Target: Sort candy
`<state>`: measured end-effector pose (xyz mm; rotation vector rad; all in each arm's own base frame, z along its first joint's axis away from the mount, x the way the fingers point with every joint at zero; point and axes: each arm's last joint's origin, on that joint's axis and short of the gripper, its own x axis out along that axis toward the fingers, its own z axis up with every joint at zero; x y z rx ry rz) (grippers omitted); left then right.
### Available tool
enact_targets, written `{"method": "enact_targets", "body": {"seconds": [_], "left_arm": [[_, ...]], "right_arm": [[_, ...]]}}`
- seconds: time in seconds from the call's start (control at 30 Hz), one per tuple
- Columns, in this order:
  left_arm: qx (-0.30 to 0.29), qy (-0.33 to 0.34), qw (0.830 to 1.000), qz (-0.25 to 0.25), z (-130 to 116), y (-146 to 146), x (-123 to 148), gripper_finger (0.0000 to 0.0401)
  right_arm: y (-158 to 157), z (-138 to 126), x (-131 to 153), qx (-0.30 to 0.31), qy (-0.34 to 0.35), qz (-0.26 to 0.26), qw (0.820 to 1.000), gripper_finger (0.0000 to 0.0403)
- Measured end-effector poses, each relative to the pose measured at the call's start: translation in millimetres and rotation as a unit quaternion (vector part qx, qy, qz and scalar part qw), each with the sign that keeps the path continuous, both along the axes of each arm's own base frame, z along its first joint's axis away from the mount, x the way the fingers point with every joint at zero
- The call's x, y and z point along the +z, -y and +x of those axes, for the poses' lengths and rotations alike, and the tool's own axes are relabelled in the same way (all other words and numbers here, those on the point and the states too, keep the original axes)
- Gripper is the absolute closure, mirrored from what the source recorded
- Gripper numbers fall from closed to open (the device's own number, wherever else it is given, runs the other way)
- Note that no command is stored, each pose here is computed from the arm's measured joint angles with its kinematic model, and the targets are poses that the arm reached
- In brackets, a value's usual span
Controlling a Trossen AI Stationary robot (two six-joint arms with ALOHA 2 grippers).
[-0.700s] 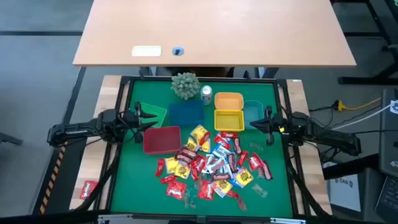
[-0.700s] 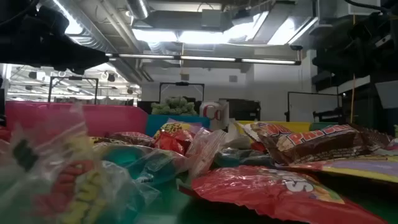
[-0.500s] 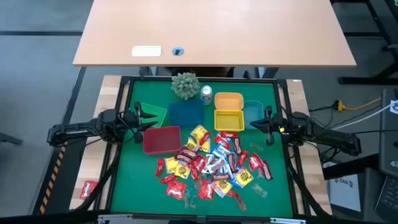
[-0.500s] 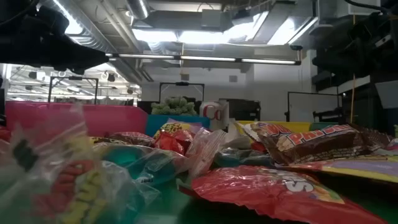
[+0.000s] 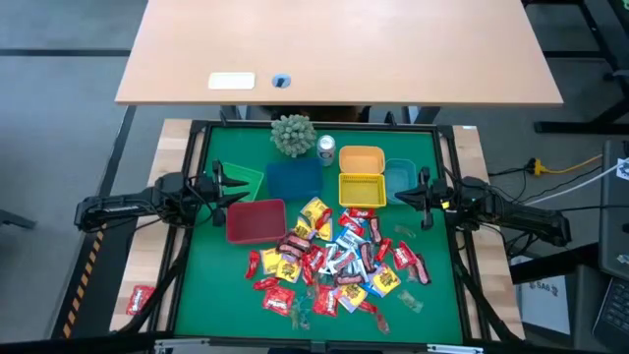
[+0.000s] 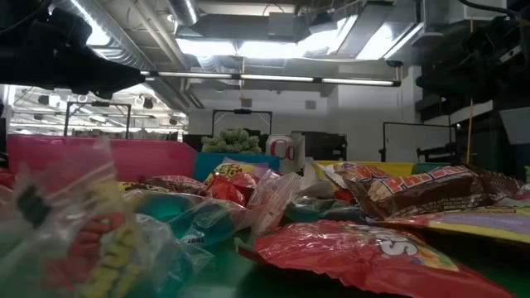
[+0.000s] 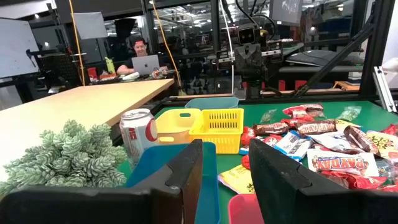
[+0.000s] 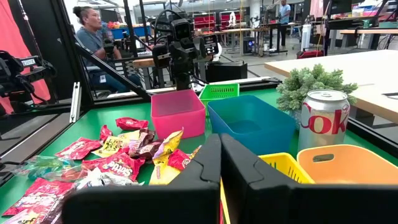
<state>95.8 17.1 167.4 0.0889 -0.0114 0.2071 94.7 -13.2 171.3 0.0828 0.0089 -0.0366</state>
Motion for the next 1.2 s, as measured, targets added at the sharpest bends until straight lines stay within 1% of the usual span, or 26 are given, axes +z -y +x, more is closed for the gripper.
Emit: {"method": "enact_targets", "body": {"seconds": [0.97, 1.2], "left_arm": [[0.000, 0.000, 1.000, 0.000, 0.0, 0.0, 0.1, 0.0282], [0.000, 0.000, 1.000, 0.000, 0.0, 0.0, 0.0, 0.0282]], "right_arm": [[0.2, 0.0, 0.5, -0.003, 0.003, 0.000, 1.000, 0.0402], [-1.3, 0.0, 5.0, 0.022, 0.028, 0.030, 0.999, 0.0401]]}}
